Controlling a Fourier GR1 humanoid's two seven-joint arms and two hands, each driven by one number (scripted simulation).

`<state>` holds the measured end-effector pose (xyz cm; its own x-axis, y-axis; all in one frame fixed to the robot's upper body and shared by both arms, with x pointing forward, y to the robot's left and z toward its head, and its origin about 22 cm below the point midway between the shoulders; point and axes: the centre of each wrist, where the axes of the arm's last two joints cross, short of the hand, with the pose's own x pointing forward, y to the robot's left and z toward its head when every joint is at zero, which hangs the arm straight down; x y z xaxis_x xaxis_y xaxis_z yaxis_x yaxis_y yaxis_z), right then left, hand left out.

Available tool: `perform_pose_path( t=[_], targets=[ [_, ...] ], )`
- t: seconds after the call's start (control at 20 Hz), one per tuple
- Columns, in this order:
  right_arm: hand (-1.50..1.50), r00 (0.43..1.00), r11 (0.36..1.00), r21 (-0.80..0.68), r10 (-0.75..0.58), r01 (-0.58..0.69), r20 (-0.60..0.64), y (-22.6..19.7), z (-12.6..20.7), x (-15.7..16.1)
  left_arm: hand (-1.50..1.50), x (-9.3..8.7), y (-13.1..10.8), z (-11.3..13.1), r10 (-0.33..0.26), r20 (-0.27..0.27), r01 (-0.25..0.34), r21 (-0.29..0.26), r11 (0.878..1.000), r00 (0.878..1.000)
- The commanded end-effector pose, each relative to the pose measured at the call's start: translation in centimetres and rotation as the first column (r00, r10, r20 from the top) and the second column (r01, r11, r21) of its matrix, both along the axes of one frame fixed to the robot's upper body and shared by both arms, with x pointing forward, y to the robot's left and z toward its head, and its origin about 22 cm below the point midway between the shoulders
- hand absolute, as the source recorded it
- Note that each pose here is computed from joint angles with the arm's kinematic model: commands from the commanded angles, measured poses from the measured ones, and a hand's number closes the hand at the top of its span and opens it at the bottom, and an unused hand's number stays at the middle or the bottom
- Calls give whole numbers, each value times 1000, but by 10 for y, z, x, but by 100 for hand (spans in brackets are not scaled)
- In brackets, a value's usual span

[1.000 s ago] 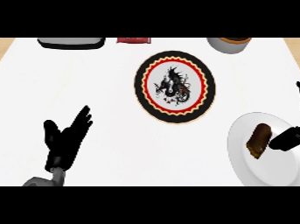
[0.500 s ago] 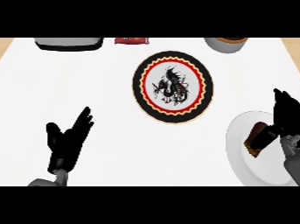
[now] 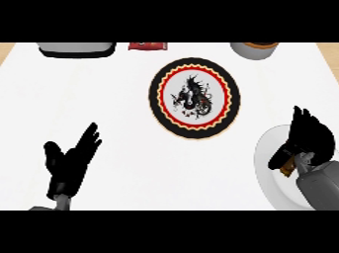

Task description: Pick the sweet potato from the plate and place it in the plate

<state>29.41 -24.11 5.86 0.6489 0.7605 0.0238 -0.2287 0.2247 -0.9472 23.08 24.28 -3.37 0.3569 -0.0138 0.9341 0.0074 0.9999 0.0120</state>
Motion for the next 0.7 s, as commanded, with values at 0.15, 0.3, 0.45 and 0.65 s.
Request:
perform_pose_path(
  t=[0.15, 0.3, 0.45, 0.65],
  targets=[
    [-150, 984, 980, -127, -162, 151, -80, 9, -10, 2, 0, -11, 0, 9, 0, -15, 0, -3, 1000, 1000],
    [-150, 982, 981, -132, -157, 143, -101, 11, -32, 10, 0, 0, -8, -7, 7, -13, -7, -6, 1000, 1000],
    [-150, 978, 980, -131, -166, 150, -126, -3, -38, -1, 0, 15, 2, 11, 14, -25, -14, 2, 1000, 1000],
    [-150, 974, 984, -98, -164, 150, -156, -13, -46, 12, 0, 4, 12, 3, 10, -27, -10, 2, 1000, 1000]
  ],
)
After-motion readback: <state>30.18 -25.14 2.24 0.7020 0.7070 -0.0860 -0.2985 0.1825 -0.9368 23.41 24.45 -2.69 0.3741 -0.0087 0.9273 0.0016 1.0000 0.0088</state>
